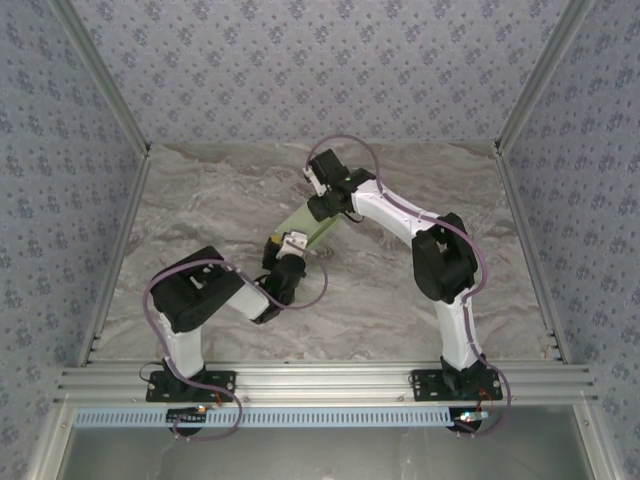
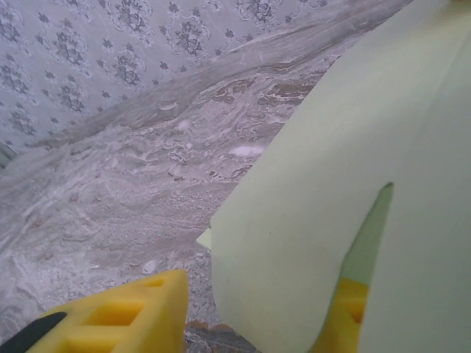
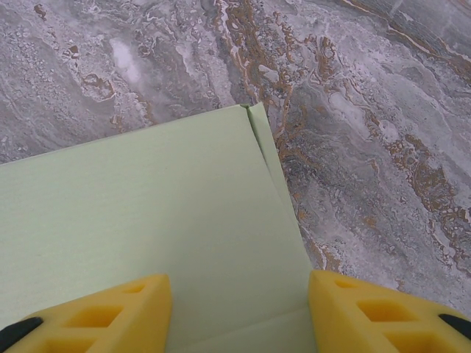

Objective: Fold the paper box

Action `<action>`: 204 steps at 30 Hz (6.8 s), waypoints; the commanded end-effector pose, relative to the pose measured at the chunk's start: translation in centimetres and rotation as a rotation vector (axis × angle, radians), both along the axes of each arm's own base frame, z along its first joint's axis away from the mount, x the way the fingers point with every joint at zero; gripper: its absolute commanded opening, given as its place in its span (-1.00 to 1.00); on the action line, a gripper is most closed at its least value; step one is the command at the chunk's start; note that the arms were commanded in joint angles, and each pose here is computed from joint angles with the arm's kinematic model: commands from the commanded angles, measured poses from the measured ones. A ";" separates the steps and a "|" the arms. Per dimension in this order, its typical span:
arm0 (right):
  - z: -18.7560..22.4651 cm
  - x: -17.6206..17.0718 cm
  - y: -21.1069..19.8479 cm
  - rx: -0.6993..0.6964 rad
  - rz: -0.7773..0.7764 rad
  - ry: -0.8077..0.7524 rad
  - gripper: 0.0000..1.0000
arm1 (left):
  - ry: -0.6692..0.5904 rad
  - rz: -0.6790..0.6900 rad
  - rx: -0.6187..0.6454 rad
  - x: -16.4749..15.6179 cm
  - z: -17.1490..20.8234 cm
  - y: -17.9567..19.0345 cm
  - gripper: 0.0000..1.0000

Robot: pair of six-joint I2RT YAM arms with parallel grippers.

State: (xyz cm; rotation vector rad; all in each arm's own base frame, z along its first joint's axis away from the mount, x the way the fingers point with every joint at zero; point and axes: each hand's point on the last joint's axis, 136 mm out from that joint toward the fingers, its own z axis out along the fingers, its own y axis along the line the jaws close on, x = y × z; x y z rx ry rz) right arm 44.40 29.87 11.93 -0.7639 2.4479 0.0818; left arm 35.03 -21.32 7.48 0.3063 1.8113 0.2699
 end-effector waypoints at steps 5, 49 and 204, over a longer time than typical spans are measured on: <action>-0.3 -0.1 -0.6 -0.008 0.001 0.010 0.07 | 0.087 -0.053 -0.100 -2.3 0.0 0.3 0.03; 11.0 -1.6 -8.9 0.354 -0.218 -0.114 0.25 | 0.470 -0.302 -0.266 -0.5 2.3 1.5 0.38; 0.6 -2.6 -6.8 0.092 0.263 0.018 -1.00 | 0.513 -0.698 -0.216 5.1 6.6 -1.1 -0.08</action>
